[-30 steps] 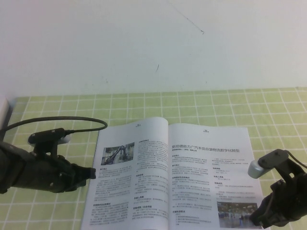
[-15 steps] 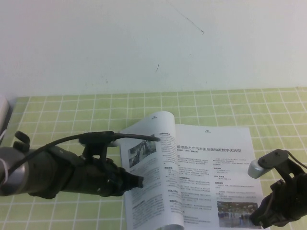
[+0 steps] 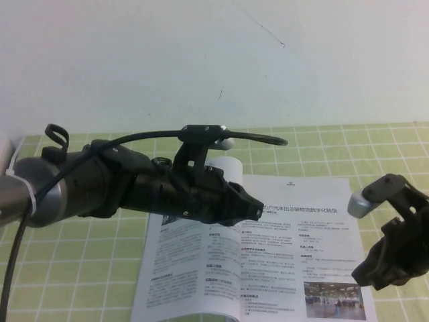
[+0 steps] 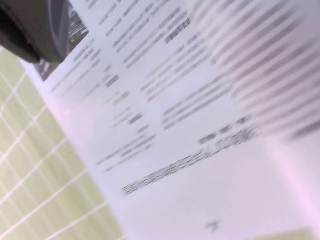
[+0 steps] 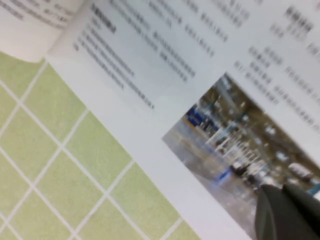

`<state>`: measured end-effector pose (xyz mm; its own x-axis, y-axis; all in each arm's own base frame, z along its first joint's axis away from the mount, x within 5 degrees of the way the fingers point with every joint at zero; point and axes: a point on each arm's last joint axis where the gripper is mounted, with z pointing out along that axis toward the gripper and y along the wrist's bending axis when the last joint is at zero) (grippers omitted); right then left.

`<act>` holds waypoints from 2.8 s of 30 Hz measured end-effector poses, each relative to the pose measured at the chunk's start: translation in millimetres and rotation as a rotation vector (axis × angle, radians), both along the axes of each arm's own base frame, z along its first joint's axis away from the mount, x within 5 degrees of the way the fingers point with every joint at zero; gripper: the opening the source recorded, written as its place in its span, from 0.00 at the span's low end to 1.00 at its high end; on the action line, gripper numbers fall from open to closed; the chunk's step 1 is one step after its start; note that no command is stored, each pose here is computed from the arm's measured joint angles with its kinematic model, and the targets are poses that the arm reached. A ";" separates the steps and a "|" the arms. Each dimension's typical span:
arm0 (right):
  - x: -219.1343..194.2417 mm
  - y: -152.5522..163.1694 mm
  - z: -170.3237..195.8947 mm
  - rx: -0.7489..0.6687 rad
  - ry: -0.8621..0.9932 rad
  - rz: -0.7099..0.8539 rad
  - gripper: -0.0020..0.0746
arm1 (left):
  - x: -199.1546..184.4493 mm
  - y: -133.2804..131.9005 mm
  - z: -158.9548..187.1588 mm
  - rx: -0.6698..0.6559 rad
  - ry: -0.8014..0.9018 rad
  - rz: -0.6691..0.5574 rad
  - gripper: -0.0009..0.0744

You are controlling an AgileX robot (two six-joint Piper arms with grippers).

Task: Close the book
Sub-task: 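Close the open booklet and leave it lying on the table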

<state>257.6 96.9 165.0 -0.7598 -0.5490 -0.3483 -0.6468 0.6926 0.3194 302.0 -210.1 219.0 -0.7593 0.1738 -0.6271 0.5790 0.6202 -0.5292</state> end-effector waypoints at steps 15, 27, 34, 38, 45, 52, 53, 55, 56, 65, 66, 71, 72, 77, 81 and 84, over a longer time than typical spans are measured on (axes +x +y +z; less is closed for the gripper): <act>-1.4 -4.2 2.0 -0.058 0.071 -0.029 0.02 | 5.3 51.4 -0.9 0.492 -0.039 0.084 0.01; 4.3 -5.0 -45.4 -0.104 0.199 -0.050 0.02 | 24.9 75.8 -54.4 0.625 0.169 0.265 0.01; 4.3 -4.4 -46.4 -0.102 0.215 -0.043 0.02 | 26.8 78.8 -66.1 0.692 0.190 0.245 0.01; 4.3 -4.4 -46.4 -0.102 0.215 -0.043 0.02 | 26.8 84.8 -63.4 0.740 0.192 0.293 0.01; 4.3 -4.4 -46.4 -0.102 0.215 -0.043 0.02 | 28.5 89.4 -61.0 0.766 0.185 0.359 0.01; 4.3 -4.4 -46.8 -0.102 0.216 -0.043 0.02 | 22.9 68.1 -70.4 0.729 0.217 0.275 0.01; 4.3 -4.4 -46.8 -0.102 0.216 -0.043 0.02 | 21.5 64.0 -70.9 0.724 0.212 0.243 0.01; 4.3 -4.4 -46.8 -0.102 0.216 -0.043 0.02 | 16.7 51.6 -70.6 0.705 0.190 0.175 0.01; 4.3 -4.4 -46.8 -0.102 0.216 -0.043 0.02 | 14.1 44.3 -70.2 0.679 0.188 0.160 0.01; 4.6 -4.2 -46.7 -0.100 0.214 -0.048 0.02 | -18.6 -18.6 -49.9 0.476 0.117 0.078 0.01; 4.6 -4.2 -46.7 -0.100 0.213 -0.046 0.02 | -19.9 -21.1 -42.9 0.457 0.086 0.076 0.01; 6.4 -3.8 -44.0 -0.097 0.186 0.000 0.02 | -23.7 -23.2 -3.7 0.359 -0.062 0.082 0.01; 6.8 -4.0 -43.4 -0.100 0.184 0.011 0.02 | -24.7 -22.5 4.8 0.343 -0.097 0.077 0.01; 17.7 -4.7 -21.0 -0.132 0.131 0.093 0.02 | -35.8 -18.4 39.5 0.311 -0.251 -0.008 0.01; 24.1 -13.6 14.7 -0.254 0.143 0.196 0.02 | -47.5 -11.9 64.0 0.295 -0.325 -0.050 0.01; 29.3 -26.9 44.9 -0.415 0.163 0.198 0.02 | -59.1 -2.9 90.5 0.255 -0.394 -0.042 0.01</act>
<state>286.9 70.0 209.9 -0.6534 -0.7556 0.0459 -0.7432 0.6519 0.1506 242.9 -213.0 309.5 -0.4609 0.3857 -0.7993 0.7328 0.6734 -0.0976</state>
